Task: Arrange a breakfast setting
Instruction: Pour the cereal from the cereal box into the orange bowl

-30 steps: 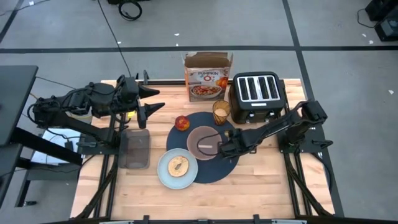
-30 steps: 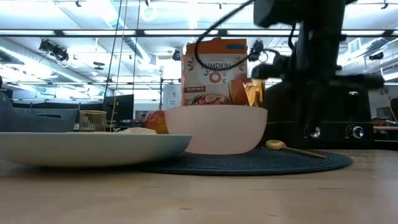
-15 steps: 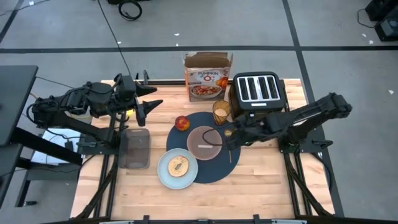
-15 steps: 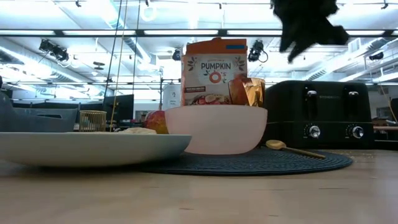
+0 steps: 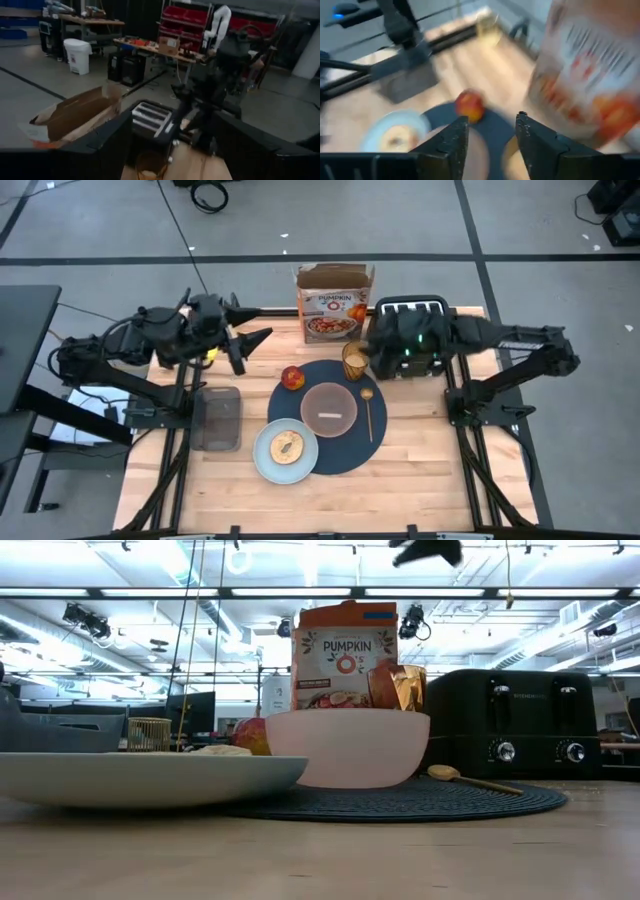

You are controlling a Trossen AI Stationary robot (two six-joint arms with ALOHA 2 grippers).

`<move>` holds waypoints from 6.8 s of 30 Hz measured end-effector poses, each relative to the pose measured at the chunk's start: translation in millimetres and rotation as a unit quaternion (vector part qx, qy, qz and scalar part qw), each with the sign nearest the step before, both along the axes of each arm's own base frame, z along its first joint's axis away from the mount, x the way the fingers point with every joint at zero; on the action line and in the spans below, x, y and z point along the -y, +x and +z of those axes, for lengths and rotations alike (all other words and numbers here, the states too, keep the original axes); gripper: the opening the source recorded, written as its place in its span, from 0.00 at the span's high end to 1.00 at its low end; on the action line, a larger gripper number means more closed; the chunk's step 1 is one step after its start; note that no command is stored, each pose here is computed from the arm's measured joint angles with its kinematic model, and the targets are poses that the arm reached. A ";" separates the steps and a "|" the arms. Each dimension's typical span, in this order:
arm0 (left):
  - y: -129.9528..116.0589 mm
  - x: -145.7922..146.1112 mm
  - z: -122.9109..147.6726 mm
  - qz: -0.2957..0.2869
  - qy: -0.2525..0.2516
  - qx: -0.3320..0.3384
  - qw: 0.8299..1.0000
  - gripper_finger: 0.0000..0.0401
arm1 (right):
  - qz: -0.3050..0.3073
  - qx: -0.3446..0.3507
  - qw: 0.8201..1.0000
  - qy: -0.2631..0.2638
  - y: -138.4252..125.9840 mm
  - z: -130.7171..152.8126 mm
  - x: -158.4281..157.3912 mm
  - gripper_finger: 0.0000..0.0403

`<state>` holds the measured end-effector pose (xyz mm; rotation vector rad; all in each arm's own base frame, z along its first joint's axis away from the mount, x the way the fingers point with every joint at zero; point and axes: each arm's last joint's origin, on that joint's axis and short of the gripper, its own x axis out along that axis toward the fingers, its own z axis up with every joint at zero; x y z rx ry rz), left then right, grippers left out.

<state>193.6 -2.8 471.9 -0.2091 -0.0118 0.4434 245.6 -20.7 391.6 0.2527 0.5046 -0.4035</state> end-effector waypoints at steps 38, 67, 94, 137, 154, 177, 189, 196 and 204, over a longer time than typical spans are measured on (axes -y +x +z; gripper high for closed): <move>28.4 -24.4 -19.3 0.059 -0.004 -0.058 0.997 0.25 | 0.158 -0.223 0.953 -0.129 68.9 -14.7 193.0 0.66; -20.4 -21.1 -31.6 0.041 -0.037 -0.168 0.984 0.22 | 0.127 -0.031 0.959 -0.250 31.4 118.7 113.7 0.99; -71.9 2.1 -11.1 -0.087 -0.004 -0.103 0.991 0.22 | 0.229 -0.074 0.965 0.104 9.1 107.0 -106.1 1.00; 94.2 217.4 -143.3 -0.148 -0.243 -0.138 0.949 0.22 | 0.239 -0.242 0.940 0.017 -37.9 -12.4 -242.0 0.93; 107.6 220.6 -168.0 -0.130 -0.153 -0.182 0.963 0.22 | 0.261 -0.216 0.938 0.074 -36.9 9.9 -242.1 0.49; 120.7 228.2 -179.9 -0.184 -0.010 -0.214 0.959 0.22 | 0.328 -0.028 0.942 0.066 -30.8 61.8 -245.6 0.47; 111.5 241.4 -179.9 -0.219 -0.016 -0.217 0.951 0.22 | 0.299 0.055 0.948 0.092 -100.2 113.3 -181.9 0.47; 107.4 245.8 -180.4 -0.217 -0.047 -0.213 0.952 0.22 | 0.243 -0.111 0.952 0.150 -145.3 93.2 -149.1 0.47; 107.3 245.9 -180.5 -0.233 0.019 -0.227 0.945 0.22 | 0.265 -0.229 0.925 0.150 -148.9 55.6 -157.0 0.37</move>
